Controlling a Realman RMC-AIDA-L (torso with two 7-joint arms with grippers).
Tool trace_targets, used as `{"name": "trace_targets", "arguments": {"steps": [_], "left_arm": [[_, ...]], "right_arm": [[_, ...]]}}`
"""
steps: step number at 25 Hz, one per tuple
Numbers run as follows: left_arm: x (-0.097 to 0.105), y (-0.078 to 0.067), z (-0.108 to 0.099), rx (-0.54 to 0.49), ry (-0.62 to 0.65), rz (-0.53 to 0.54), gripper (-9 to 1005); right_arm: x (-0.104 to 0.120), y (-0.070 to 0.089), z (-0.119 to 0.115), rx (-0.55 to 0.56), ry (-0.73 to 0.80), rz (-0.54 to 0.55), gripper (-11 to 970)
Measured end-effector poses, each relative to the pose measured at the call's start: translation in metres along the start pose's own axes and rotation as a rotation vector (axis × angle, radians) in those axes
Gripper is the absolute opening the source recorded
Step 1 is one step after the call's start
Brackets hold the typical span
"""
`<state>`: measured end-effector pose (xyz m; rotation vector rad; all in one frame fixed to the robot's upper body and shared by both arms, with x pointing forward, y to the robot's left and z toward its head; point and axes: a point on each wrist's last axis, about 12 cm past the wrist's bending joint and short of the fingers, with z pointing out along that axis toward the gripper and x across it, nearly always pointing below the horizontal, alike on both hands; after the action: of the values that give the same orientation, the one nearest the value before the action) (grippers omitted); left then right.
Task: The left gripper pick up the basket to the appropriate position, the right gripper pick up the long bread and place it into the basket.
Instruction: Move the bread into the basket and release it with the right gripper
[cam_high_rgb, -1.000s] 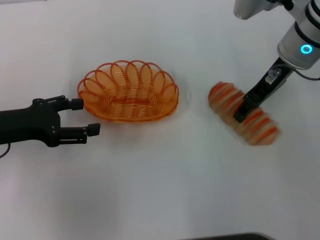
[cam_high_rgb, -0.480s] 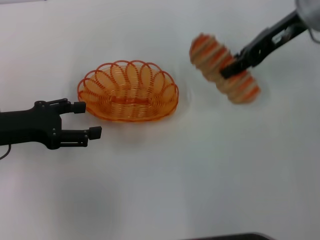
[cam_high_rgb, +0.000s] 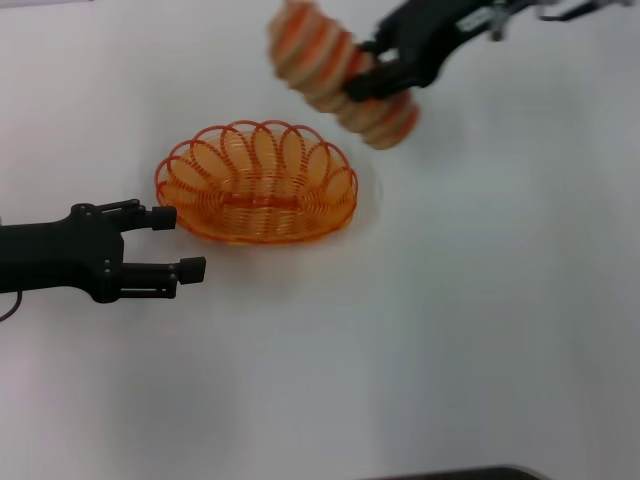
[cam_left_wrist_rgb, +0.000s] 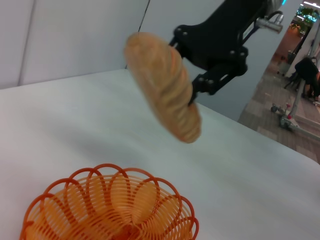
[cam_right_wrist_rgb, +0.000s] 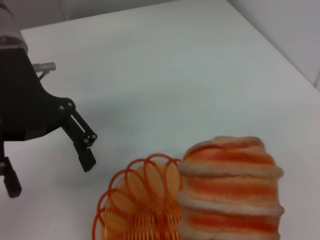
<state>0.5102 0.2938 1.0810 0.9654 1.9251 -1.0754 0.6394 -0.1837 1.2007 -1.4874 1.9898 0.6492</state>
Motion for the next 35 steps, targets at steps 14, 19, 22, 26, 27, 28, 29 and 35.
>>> {"name": "trace_targets", "arguments": {"steps": [14,19,22,26,27,28,29,35], "left_arm": [[0.003,-0.001,-0.001,0.000,-0.001,-0.029,903],[0.003,-0.001,-0.001,0.000,-0.002,-0.037,903],[0.003,-0.001,-0.001,0.001,-0.002,-0.041,903],[0.003,-0.002,-0.001,0.003,-0.002,-0.041,903],[0.003,-0.002,-0.001,0.004,-0.002,-0.041,903],[0.002,-0.002,-0.001,0.005,-0.002,-0.039,903],[0.002,-0.002,-0.001,0.005,-0.002,-0.038,903],[0.000,-0.001,-0.002,0.003,0.000,-0.032,904]], "right_arm": [[-0.042,0.019,0.073,-0.075,0.163,-0.211,304],[-0.046,0.025,0.082,-0.104,0.197,-0.226,278],[-0.047,0.026,0.084,-0.105,0.204,-0.224,263],[-0.047,0.026,0.085,-0.098,0.205,-0.218,295],[-0.047,0.026,0.085,-0.097,0.204,-0.216,307],[-0.047,0.026,0.085,-0.097,0.204,-0.214,319],[-0.048,0.026,0.085,-0.097,0.202,-0.211,331],[-0.049,0.026,0.086,-0.094,0.179,-0.201,578]]}}
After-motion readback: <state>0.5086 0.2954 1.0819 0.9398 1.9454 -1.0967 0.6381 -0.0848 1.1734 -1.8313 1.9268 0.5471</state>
